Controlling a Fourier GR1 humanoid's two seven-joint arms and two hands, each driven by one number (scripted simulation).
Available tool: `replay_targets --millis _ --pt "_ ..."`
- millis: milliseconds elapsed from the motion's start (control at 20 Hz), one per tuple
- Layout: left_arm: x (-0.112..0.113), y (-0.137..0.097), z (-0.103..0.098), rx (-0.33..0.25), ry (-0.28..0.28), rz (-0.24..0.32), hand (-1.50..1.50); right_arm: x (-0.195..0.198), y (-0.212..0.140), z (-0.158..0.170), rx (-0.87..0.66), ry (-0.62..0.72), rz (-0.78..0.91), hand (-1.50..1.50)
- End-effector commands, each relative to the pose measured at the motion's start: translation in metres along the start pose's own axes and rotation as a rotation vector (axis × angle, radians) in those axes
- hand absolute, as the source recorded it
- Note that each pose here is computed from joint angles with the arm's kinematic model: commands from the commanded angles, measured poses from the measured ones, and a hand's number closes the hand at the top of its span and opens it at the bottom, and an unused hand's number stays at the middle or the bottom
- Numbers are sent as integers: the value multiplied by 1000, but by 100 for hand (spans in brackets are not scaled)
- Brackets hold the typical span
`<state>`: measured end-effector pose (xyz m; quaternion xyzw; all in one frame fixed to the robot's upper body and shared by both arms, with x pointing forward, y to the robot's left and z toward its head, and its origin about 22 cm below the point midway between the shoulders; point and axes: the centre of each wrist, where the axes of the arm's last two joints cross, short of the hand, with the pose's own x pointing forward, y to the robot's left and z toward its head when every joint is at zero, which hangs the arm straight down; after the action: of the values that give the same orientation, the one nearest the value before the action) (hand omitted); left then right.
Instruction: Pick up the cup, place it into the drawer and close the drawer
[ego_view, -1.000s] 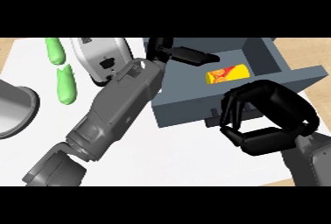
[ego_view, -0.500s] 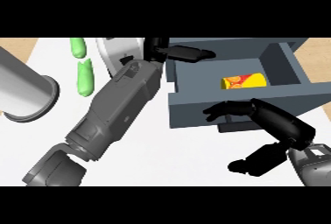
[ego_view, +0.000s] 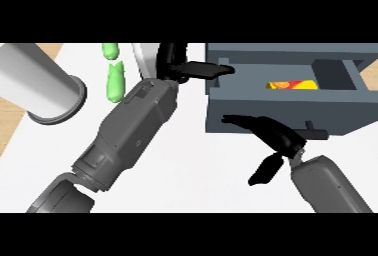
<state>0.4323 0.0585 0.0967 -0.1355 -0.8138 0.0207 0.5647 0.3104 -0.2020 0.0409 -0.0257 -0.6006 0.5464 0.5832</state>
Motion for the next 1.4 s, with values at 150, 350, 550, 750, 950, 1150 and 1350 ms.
replay_targets --millis 150,350,550,750,950,1150,1350 --pt "-5 31 14 16 -11 48 -150 -62 15 -33 5 117 36 150" --pt "-3 61 21 8 -9 41 -150 -73 -6 -42 -112 72 3 150" --pt "4 73 22 -7 4 51 -150 -72 -59 -46 -234 53 -6 150" --pt "0 81 33 -22 8 57 -150 -74 -107 -33 -343 46 -36 150" --pt "0 90 37 -31 16 57 -150 -60 -138 -35 -425 65 -63 150" --pt "5 101 38 -47 7 56 -150 -61 -157 -20 -458 70 -89 150" --pt "0 103 45 -60 21 63 -150 -65 -164 -9 -459 65 -104 150"
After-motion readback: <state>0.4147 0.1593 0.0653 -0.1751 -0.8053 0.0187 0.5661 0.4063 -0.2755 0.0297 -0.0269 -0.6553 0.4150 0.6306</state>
